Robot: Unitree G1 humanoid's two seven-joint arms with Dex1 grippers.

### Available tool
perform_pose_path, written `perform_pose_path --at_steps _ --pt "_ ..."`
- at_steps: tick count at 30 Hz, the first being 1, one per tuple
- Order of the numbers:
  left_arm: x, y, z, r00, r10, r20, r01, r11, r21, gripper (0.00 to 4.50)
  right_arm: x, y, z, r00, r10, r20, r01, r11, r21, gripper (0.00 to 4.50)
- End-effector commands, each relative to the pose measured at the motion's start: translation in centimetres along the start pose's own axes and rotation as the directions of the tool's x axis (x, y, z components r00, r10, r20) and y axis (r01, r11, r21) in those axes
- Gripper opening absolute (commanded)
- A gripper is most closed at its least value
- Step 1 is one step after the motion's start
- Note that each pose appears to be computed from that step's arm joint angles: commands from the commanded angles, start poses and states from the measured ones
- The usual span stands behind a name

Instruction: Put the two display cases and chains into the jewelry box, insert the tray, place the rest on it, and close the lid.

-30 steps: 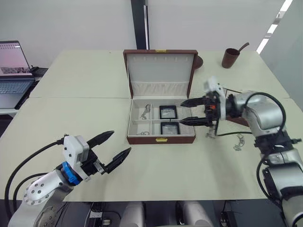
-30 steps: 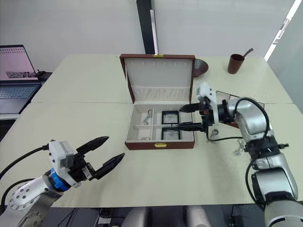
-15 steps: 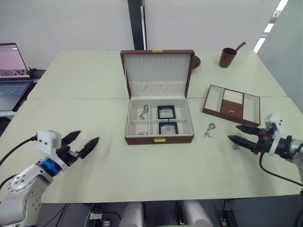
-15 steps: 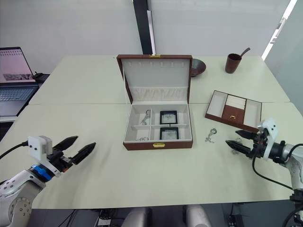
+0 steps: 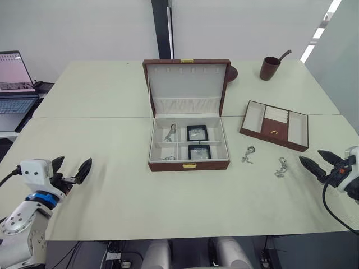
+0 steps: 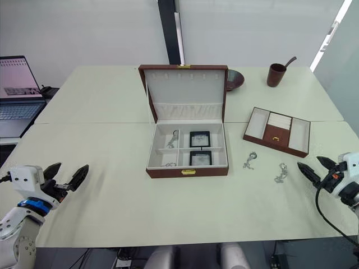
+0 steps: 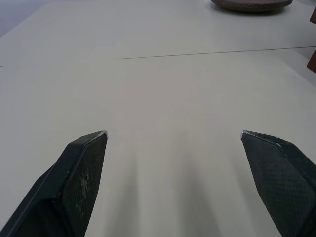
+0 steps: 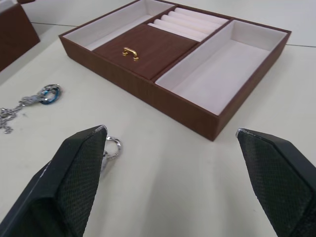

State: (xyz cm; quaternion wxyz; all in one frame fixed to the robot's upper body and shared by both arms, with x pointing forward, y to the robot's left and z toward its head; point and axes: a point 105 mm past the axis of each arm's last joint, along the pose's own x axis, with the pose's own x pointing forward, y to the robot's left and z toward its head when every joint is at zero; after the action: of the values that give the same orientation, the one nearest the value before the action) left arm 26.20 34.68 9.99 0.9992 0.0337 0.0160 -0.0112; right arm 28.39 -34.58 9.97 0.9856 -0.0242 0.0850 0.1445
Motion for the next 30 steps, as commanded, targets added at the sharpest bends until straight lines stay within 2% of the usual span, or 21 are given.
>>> perform_pose_path --at_steps 1,7,23,27,30 --pt "-0.6 1.4 1.0 0.995 0.086 0.051 -0.087 0.996 0.025 4.50 -0.2 -1.1 0.9 0.996 -0.064 0.056 0.066 0.997 -0.032 4.45" --pt "-0.6 1.3 1.0 0.992 0.109 0.059 -0.110 0.994 0.015 4.50 0.0 -1.5 0.2 0.994 -0.093 0.052 0.095 0.995 -0.037 4.45" --pt "-0.5 0.8 1.3 0.993 0.104 0.061 -0.105 0.994 0.020 4.50 -0.1 -1.8 0.4 0.994 -0.099 0.051 0.101 0.994 -0.040 4.45" --pt "-0.1 0.0 2.2 0.994 0.066 0.083 -0.068 0.997 0.022 4.50 0.1 -1.6 0.8 0.996 -0.076 0.050 0.079 0.995 -0.055 4.45" --pt "0.3 -2.0 3.4 0.994 -0.040 0.102 0.037 0.999 0.030 4.50 0.4 -1.0 2.0 0.999 -0.007 0.046 0.011 0.996 -0.085 4.45"
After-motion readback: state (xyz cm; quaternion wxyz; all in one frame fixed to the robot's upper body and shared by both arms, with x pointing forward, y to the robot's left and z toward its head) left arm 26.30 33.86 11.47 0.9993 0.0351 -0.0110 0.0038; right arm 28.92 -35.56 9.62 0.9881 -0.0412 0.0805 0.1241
